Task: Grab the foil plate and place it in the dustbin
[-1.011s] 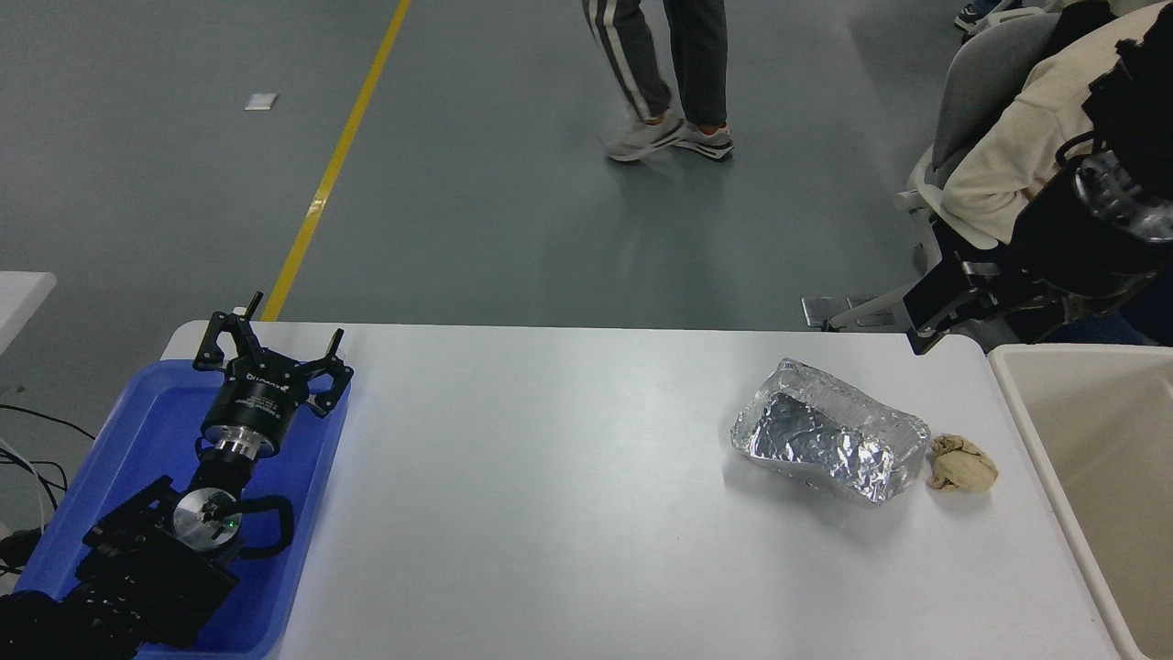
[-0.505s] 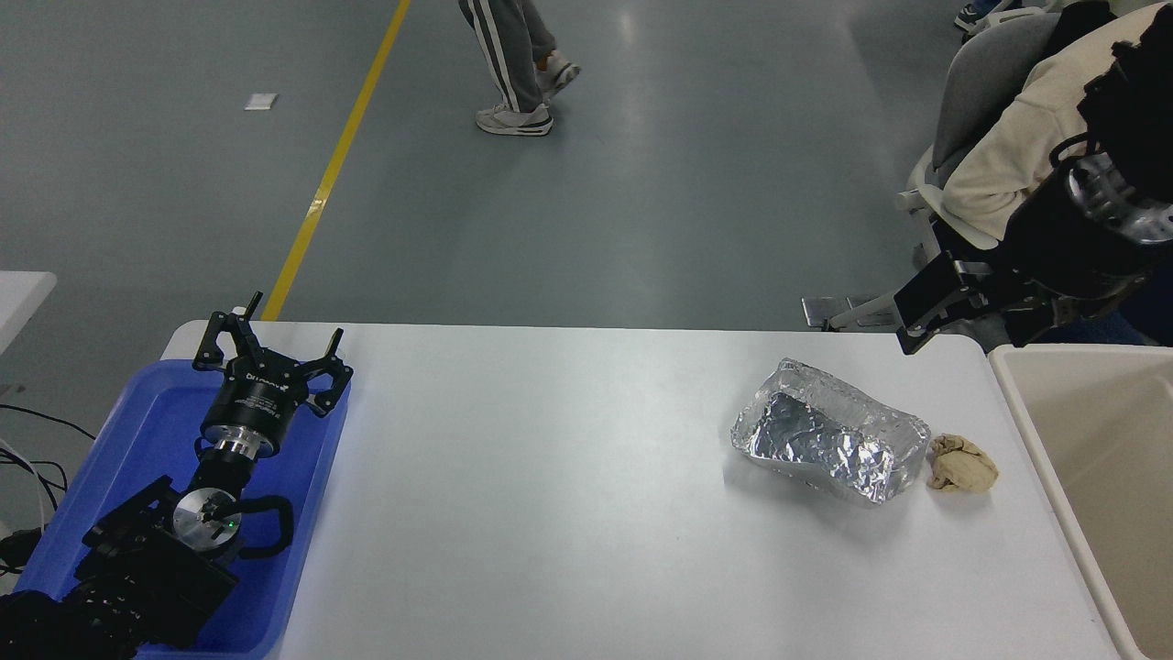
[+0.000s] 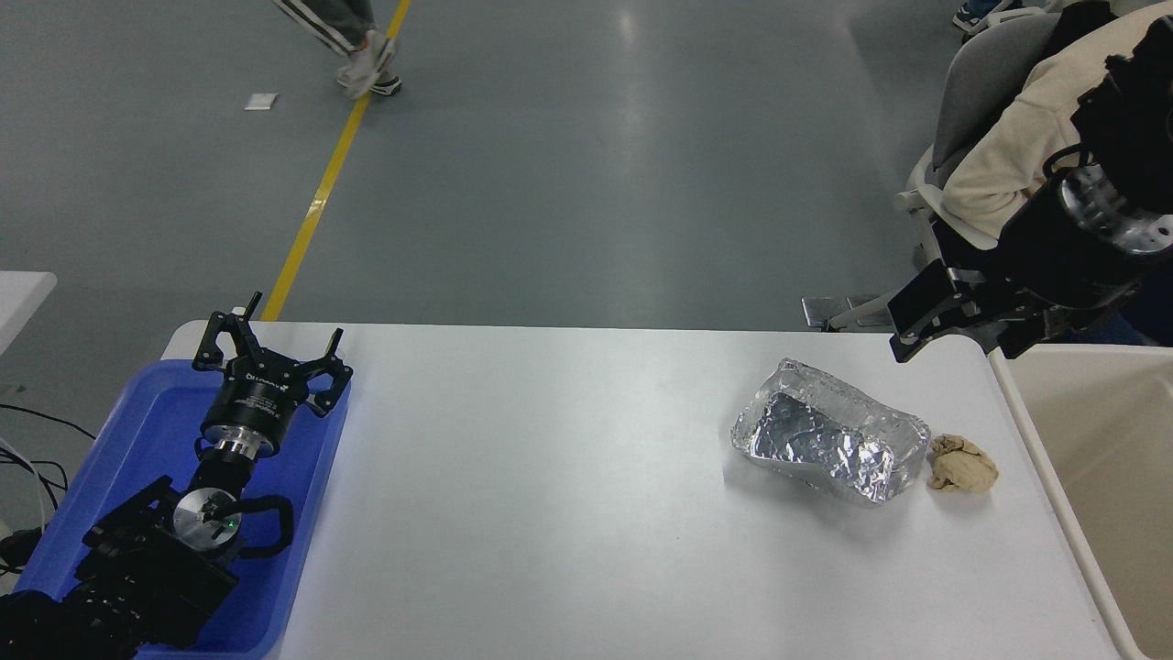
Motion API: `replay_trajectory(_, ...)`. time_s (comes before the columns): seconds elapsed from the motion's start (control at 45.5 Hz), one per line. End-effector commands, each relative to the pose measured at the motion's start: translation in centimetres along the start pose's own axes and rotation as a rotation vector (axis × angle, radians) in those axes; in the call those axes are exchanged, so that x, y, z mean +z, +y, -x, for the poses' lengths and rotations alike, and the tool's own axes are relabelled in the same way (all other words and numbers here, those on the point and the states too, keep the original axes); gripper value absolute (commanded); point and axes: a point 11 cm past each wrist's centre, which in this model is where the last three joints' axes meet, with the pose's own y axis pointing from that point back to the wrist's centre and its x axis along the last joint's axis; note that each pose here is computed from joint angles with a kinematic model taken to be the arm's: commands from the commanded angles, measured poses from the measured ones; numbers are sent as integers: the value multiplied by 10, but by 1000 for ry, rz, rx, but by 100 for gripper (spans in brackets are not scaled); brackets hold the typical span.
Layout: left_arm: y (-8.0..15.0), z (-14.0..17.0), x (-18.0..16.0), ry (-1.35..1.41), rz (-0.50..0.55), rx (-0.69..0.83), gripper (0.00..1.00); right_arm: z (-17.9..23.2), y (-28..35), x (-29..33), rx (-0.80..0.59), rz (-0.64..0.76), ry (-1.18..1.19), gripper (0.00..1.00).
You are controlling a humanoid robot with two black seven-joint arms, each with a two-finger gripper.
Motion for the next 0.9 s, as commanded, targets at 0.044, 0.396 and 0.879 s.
replay_trajectory(0.044,0,0,0,0,0,0,100,-3,-21,-2,-21,-53,-29,100)
replay_trajectory(0.396,0,0,0,0,0,0,100,18,-135,46,-152,-155,-368,100)
replay_trajectory(0.879,0,0,0,0,0,0,100,31,-233,91,256,-31,-428,100)
